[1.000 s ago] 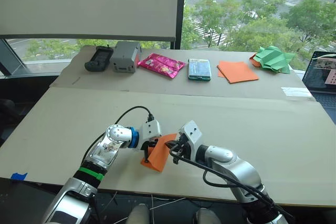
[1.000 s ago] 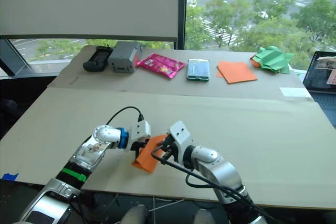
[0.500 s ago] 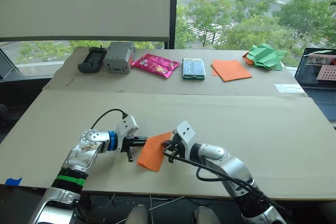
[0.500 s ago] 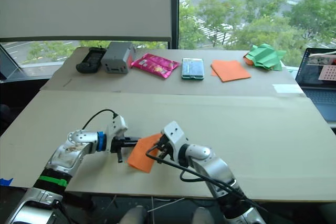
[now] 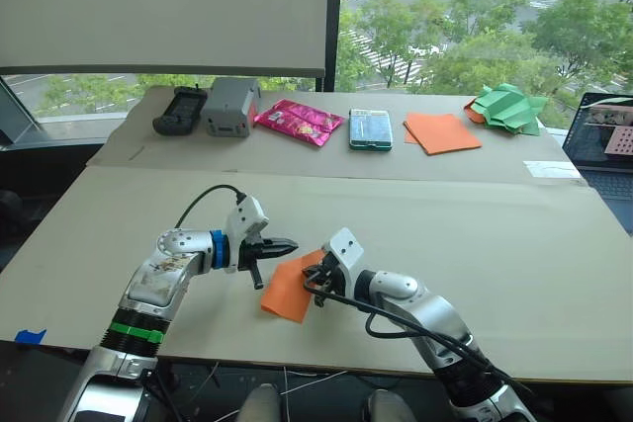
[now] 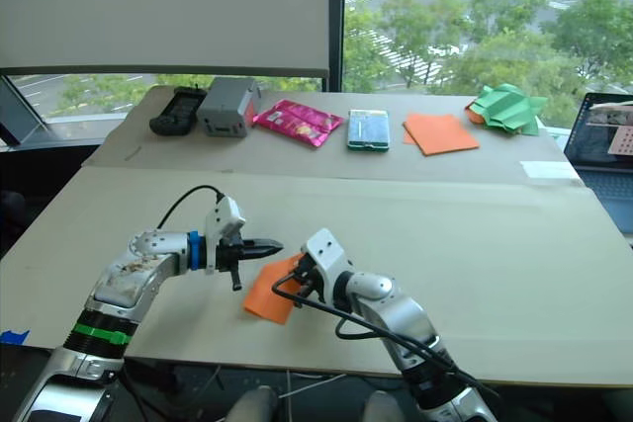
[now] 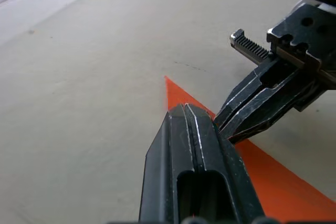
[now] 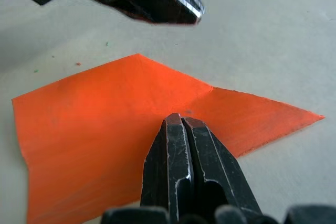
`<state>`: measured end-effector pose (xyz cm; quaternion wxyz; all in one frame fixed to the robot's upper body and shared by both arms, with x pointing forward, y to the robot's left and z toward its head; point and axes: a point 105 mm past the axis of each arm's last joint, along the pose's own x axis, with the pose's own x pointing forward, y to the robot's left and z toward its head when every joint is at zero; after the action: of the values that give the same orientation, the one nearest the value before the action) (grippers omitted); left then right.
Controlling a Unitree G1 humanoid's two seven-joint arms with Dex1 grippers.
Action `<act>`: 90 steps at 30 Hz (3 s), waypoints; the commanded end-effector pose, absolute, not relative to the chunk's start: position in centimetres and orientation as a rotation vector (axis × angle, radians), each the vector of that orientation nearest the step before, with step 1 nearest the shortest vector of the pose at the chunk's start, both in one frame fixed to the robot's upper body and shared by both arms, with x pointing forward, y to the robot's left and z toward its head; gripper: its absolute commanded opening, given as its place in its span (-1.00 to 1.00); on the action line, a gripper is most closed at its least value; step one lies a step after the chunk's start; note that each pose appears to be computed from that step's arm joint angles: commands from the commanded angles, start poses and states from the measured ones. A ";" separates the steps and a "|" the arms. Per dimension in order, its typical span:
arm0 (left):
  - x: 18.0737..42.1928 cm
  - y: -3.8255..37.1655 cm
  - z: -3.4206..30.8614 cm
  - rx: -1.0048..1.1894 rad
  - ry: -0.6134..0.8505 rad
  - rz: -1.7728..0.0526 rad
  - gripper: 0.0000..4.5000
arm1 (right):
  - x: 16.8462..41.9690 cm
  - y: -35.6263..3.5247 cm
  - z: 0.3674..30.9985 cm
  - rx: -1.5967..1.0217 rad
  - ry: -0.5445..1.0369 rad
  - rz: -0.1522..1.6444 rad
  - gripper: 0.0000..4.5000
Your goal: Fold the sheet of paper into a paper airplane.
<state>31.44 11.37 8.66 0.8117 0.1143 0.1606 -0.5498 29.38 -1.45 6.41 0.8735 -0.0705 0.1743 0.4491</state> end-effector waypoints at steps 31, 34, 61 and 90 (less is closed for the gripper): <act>29.9 13.6 2.3 0.468 0.494 -1.191 -0.99 | 33.8 -6.3 3.7 -0.208 0.455 0.787 -1.00; 29.9 13.7 2.3 0.471 0.495 -1.185 -0.99 | 34.0 -6.4 3.7 -0.209 0.451 0.787 -1.00; 30.5 14.0 2.7 0.487 0.489 -1.166 -0.99 | 26.1 -2.2 0.0 -0.201 0.556 1.136 -1.00; 28.9 14.9 2.2 0.481 0.542 -1.164 -0.99 | 19.0 -1.0 -2.2 -0.304 0.726 1.405 -1.00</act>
<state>30.03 13.48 4.91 0.7863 0.2231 0.1814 -0.5469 22.39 0.53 3.49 0.7440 -0.1202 0.1926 0.6284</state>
